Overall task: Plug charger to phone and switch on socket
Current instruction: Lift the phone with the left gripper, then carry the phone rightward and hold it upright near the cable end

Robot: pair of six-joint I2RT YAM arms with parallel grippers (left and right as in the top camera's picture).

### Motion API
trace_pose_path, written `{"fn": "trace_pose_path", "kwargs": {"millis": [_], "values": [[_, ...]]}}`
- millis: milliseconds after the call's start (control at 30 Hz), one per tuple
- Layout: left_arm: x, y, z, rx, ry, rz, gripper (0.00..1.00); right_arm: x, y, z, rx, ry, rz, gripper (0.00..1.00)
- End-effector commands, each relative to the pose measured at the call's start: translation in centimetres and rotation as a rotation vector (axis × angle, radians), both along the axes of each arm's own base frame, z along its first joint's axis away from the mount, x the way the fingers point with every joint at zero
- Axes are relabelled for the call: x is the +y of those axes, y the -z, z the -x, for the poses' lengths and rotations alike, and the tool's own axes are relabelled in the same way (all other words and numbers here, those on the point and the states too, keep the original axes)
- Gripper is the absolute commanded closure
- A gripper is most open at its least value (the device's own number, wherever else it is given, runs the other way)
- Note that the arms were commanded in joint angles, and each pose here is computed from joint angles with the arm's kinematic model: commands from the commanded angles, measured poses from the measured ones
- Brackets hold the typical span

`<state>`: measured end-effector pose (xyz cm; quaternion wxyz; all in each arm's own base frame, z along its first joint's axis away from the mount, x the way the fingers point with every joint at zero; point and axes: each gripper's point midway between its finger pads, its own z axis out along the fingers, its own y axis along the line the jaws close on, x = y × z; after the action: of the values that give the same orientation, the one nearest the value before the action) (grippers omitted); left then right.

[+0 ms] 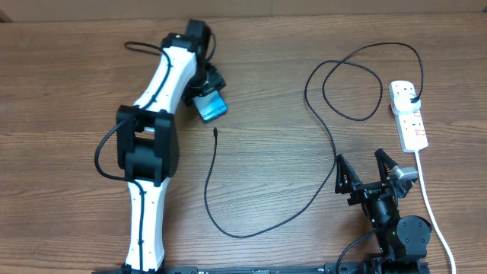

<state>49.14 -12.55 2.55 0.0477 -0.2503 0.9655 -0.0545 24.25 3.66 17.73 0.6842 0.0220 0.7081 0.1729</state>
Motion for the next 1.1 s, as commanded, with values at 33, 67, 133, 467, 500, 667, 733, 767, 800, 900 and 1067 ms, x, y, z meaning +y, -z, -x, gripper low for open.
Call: {"fn": "trace_pose_path", "kwargs": {"millis": [33,67,133,467,500,667,733,767,800,900,1067], "values": [[-3.3,-3.4,-1.0,-0.078,0.117,0.027,0.41,-0.1,0.2,0.0,-0.006,0.006,0.006,0.0],[-3.7,-3.9,-0.9,-0.08,0.126,0.027,0.41,-0.1,0.2,0.0,-0.006,0.006,0.006,0.0],[-4.2,-4.5,-0.7,-0.08,0.141,0.029,0.42,-0.1,0.2,0.0,-0.006,0.006,0.006,0.0],[-6.0,-5.0,2.4,0.004,0.243,0.003,0.45,-0.1,0.2,0.0,-0.006,0.006,0.006,0.0],[-6.4,-5.0,2.7,0.007,0.255,0.002,0.45,-0.1,0.2,0.0,-0.006,0.006,0.006,0.0],[-8.4,-4.9,3.7,0.015,0.311,0.011,0.45,-0.1,0.2,0.0,-0.006,0.006,0.006,0.0],[-8.9,-4.9,3.9,0.015,0.322,0.011,0.45,-0.1,0.2,0.0,-0.006,0.006,0.006,0.0],[-9.1,-4.8,4.0,0.015,0.326,0.013,0.46,-0.1,0.2,0.0,-0.006,0.006,0.006,0.0],[-9.3,-4.7,4.1,0.018,0.331,0.012,0.46,-0.1,0.2,0.0,-0.006,0.006,0.006,0.0],[-9.9,-4.0,4.3,0.026,0.343,0.01,0.46,-0.1,0.2,0.0,-0.005,0.006,0.006,0.0],[-10.9,-2.5,5.0,0.069,0.358,0.036,0.48,-0.1,0.2,0.0,-0.006,0.006,0.006,0.0]]}}
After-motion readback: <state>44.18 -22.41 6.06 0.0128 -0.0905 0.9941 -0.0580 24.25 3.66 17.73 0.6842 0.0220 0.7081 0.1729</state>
